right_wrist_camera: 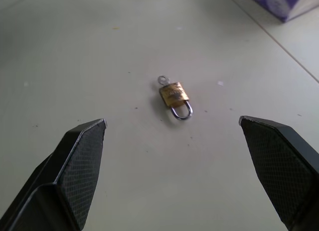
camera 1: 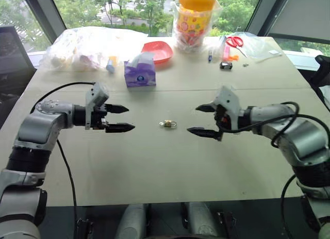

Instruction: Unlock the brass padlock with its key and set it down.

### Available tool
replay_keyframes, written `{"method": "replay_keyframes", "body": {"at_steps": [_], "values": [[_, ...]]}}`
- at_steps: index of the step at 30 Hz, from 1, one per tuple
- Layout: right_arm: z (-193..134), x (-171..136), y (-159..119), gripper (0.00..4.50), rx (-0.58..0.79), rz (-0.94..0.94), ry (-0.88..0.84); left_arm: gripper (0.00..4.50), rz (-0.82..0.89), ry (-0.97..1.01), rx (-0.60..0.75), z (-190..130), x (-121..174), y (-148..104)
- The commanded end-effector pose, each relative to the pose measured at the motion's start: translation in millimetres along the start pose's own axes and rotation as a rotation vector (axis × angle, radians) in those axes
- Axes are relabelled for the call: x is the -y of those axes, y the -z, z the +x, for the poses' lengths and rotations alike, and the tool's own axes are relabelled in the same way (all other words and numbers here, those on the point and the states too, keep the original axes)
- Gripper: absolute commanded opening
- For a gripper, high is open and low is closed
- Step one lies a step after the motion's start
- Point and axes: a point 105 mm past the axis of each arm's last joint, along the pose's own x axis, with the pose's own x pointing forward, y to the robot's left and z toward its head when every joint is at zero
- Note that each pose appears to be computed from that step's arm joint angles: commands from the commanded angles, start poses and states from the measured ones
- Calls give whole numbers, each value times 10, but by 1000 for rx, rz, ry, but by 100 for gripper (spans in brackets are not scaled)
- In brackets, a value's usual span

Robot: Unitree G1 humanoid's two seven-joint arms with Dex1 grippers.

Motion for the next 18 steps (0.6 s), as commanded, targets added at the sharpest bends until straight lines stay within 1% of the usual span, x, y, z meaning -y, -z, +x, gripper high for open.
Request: {"method": "replay_keyframes", "body": {"at_steps": [1, 6, 13, 18], "values": [[279, 44, 37, 445, -47, -48, -75, 450, 51, 48, -37, -82, 36, -57], [582, 187, 57, 445, -105, -93, -121, 450, 56, 11, -36, -114, 14, -29], [777, 327, 63, 445, -160, -137, -156, 450, 35, -22, -14, -63, 70, 53], [879, 333, 120, 445, -187, -131, -181, 450, 27, -45, -1, -43, 82, 75]]}}
